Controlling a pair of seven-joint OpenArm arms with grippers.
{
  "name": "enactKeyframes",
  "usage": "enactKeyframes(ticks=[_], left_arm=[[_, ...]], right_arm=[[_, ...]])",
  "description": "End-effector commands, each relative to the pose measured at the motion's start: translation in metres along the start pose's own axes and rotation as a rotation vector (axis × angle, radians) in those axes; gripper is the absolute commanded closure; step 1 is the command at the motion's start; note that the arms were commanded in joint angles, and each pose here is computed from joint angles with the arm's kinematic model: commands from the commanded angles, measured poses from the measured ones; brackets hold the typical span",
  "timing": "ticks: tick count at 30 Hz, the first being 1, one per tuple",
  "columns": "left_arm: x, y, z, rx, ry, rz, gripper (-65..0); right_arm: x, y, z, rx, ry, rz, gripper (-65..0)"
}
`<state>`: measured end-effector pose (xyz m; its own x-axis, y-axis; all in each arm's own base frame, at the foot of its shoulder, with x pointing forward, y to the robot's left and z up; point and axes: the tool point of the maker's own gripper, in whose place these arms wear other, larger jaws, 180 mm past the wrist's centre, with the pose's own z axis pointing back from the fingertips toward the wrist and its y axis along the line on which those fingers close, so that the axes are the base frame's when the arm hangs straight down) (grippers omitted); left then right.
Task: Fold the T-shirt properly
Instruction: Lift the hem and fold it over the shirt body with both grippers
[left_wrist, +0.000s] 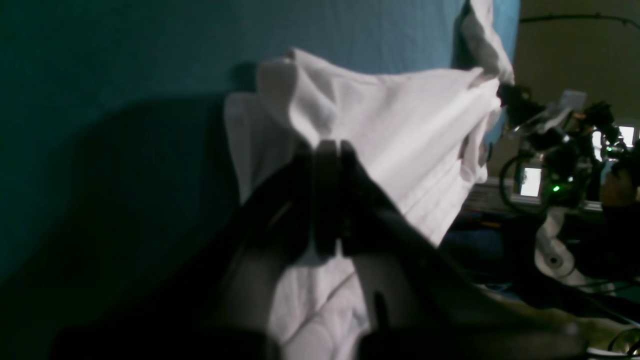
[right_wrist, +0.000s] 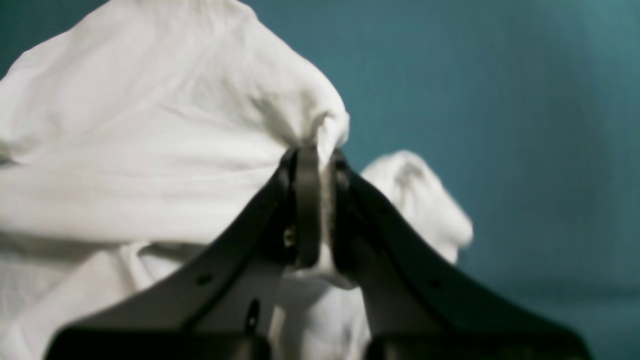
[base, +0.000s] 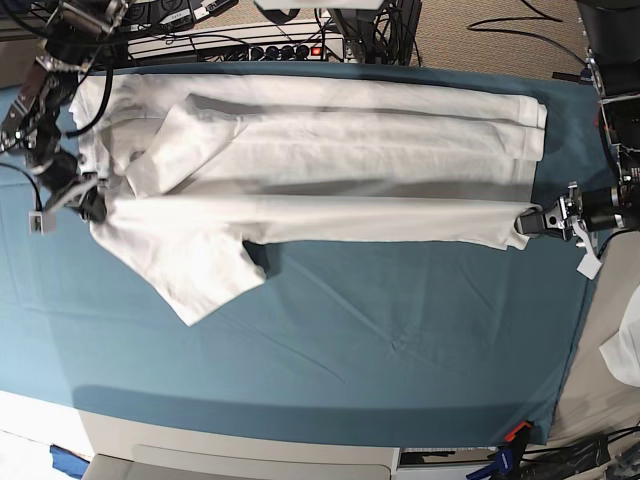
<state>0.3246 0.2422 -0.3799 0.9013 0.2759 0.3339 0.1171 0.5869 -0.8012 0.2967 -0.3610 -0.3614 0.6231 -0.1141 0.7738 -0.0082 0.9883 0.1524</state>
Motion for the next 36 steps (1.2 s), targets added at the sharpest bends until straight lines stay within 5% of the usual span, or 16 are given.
enactKeyframes(ticks=[1, 10, 21, 36], left_arm=[[0.019, -0.005, 0.014, 0.005, -0.040, -0.043, 0.0], [0.017, -0.005, 0.014, 0.006, -0.026, -0.043, 0.0], [0.026, -0.016, 0.029, 0.005, -0.093, -0.116, 0.0], [-0.001, -0.001, 0.033, 0.025, -0.074, -0.068, 0.0]], right_arm=[[0.017, -0.015, 0.011, -0.041, -0.042, 0.016, 0.0], [-0.016, -0.019, 0.020, -0.050, 0.018, 0.003, 0.0], [0.004, -0.012, 0.019, -0.018, -0.066, -0.025, 0.0], [0.024, 0.021, 0.041, 0.028, -0.043, 0.118, 0.0]])
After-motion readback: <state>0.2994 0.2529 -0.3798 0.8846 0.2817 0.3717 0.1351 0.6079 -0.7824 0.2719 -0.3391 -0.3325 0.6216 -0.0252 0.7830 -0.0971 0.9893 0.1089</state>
